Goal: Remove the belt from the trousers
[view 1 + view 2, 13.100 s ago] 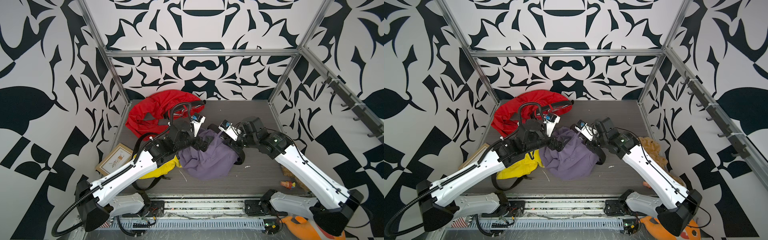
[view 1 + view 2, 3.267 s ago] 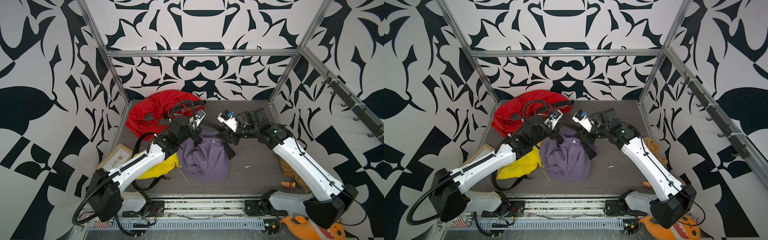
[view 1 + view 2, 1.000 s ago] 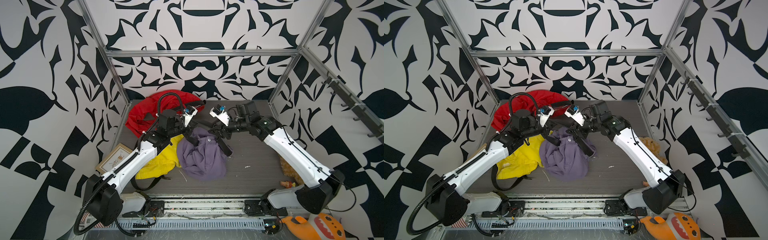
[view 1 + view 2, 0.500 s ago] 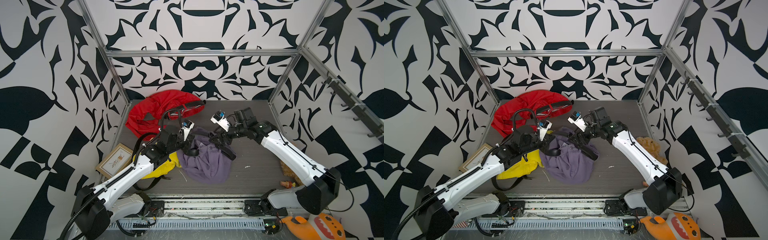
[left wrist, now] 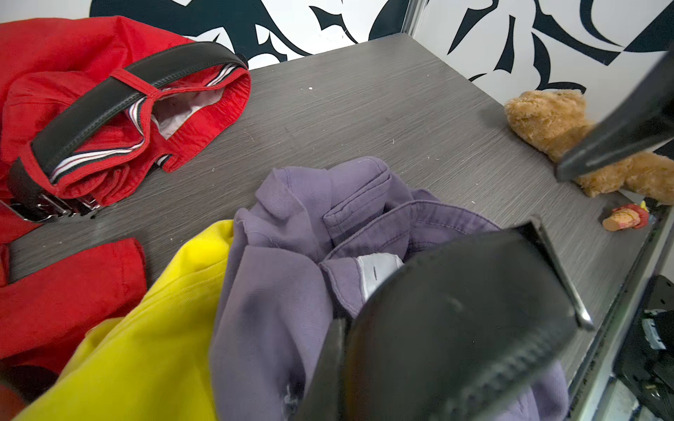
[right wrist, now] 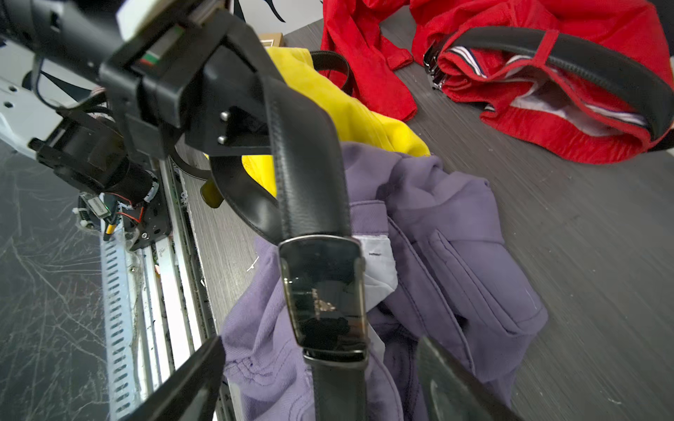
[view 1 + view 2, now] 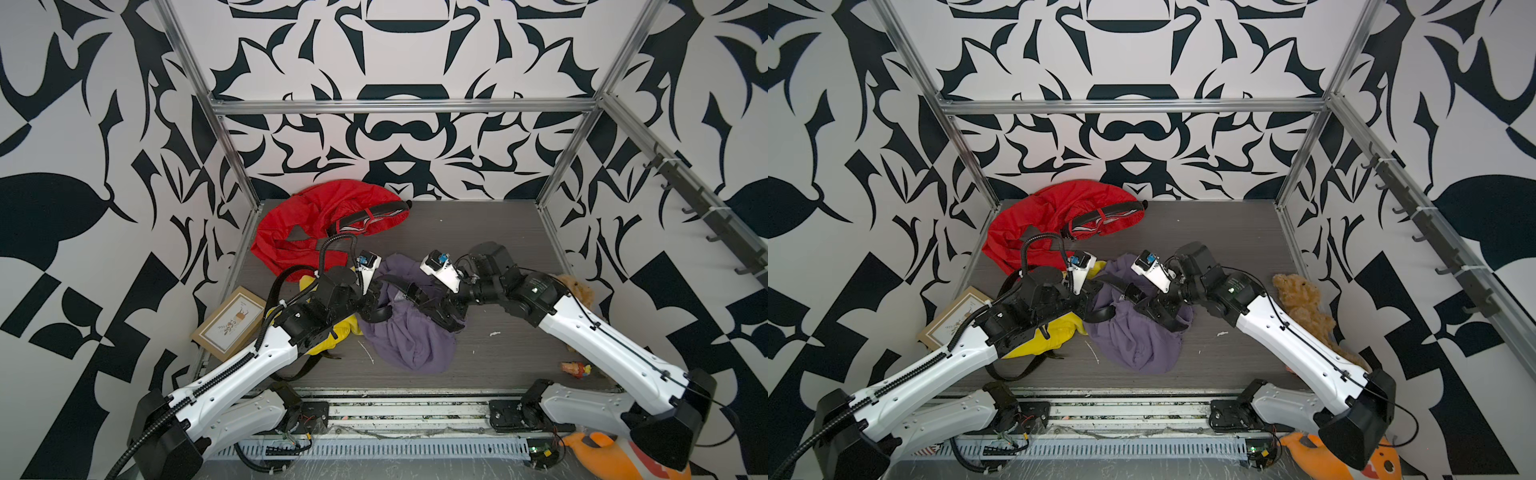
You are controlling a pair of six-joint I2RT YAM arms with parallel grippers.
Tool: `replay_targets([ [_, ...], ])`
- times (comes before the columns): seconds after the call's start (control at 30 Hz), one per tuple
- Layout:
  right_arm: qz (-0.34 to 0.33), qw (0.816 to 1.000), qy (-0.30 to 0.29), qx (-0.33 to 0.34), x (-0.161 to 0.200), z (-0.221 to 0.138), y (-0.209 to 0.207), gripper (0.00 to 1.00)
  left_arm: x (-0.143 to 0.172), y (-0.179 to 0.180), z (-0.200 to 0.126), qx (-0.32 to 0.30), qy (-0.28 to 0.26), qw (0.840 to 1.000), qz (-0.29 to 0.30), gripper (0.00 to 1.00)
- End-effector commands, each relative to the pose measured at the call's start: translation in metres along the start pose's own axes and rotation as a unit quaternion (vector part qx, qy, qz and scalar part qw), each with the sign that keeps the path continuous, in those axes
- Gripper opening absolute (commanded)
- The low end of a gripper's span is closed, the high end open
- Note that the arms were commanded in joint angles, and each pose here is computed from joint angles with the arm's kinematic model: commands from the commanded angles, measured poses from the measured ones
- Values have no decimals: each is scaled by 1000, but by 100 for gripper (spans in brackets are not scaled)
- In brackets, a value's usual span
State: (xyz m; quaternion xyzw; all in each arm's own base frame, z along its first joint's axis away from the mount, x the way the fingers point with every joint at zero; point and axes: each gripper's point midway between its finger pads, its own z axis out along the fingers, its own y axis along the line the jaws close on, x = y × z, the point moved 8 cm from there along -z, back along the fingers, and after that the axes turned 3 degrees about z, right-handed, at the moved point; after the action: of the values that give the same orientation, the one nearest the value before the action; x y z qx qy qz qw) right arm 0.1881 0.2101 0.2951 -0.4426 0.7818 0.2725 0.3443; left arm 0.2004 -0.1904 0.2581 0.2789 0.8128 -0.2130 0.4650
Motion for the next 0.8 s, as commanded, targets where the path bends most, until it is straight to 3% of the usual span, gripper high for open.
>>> replay_targets([
  [0.0, -11, 997, -23, 68, -5, 11, 2, 85, -17, -2, -8, 0, -22, 1000, -12, 0],
  [0.2, -26, 987, -47, 151, -7, 37, 8, 85, -19, -2, -10, -2, -24, 1000, -12, 0],
  [0.37, -21, 987, -73, 145, -12, 55, 10, 81, -19, -1, -11, -5, -26, 1000, -12, 0],
  [0.57, -21, 987, -83, 134, -12, 64, 11, 68, -20, -1, -11, -7, -27, 1000, -12, 0],
  [0.77, -26, 987, -95, 128, -14, 63, 13, 67, -18, -1, -10, -7, -24, 1000, -13, 0],
])
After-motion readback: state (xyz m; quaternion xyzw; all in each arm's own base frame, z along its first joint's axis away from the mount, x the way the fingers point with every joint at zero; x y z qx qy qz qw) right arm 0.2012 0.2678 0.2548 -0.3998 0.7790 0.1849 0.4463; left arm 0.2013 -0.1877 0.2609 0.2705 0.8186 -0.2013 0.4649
